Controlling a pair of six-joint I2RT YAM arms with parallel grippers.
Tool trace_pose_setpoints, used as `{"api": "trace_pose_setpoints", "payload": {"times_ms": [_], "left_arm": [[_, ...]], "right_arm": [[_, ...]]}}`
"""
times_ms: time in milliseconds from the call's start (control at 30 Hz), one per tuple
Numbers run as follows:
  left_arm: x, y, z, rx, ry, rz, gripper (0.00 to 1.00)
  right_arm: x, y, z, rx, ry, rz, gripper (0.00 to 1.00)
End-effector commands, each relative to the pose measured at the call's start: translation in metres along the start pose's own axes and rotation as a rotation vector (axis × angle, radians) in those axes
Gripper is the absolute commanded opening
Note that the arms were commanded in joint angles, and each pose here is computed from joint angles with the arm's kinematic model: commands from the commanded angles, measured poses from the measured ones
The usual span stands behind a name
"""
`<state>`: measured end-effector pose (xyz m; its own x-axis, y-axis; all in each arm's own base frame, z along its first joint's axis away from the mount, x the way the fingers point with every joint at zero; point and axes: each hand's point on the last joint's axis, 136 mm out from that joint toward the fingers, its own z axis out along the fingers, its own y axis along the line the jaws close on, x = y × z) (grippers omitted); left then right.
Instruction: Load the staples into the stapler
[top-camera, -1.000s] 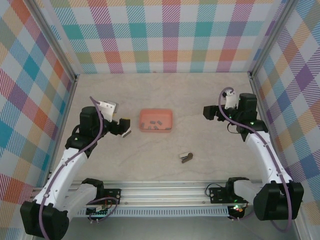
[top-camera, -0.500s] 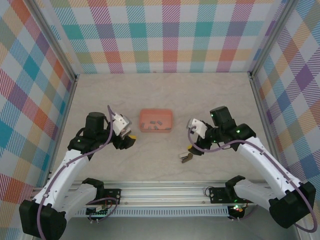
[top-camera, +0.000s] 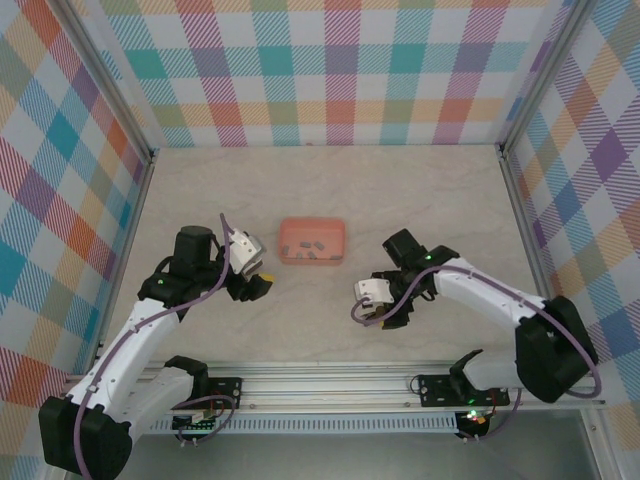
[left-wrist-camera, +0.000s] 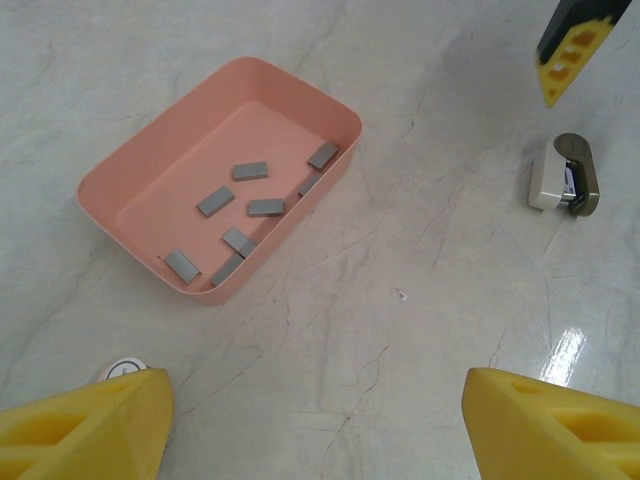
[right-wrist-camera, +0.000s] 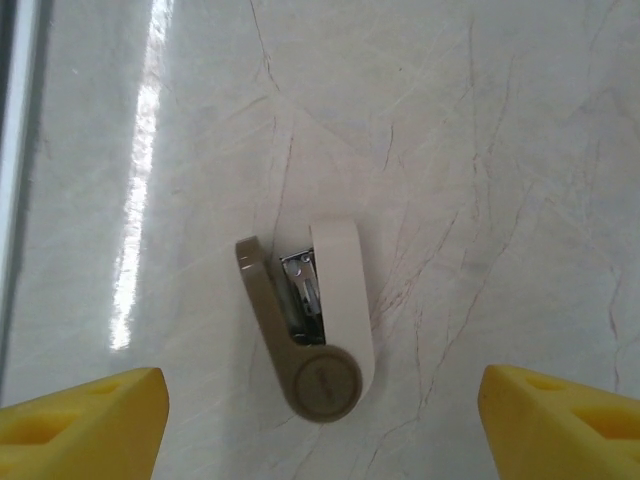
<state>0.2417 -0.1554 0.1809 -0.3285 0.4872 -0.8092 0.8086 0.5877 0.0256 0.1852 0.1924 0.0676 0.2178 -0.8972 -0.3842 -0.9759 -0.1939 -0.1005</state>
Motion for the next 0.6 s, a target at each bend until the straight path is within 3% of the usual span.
{"api": "trace_pose_setpoints", "payload": {"times_ms": [0,267,567], "left_arm": [[0.008,-0.007,0.004,0.028,0.020,0.010,0.76],[0.012,-0.008,0.007,0.032,0.032,0.008,0.76],[0.016,-0.008,0.009,0.029,0.042,0.008,0.75]], "right_arm": [[-0.003,-0.008,0.011,-0.002,-0.004,-0.083,0.79],[0.004,-0.004,0.035,-0.095,0.022,-0.049,0.73],[0.016,-0.001,0.048,-0.125,0.067,-0.032,0.50]]}}
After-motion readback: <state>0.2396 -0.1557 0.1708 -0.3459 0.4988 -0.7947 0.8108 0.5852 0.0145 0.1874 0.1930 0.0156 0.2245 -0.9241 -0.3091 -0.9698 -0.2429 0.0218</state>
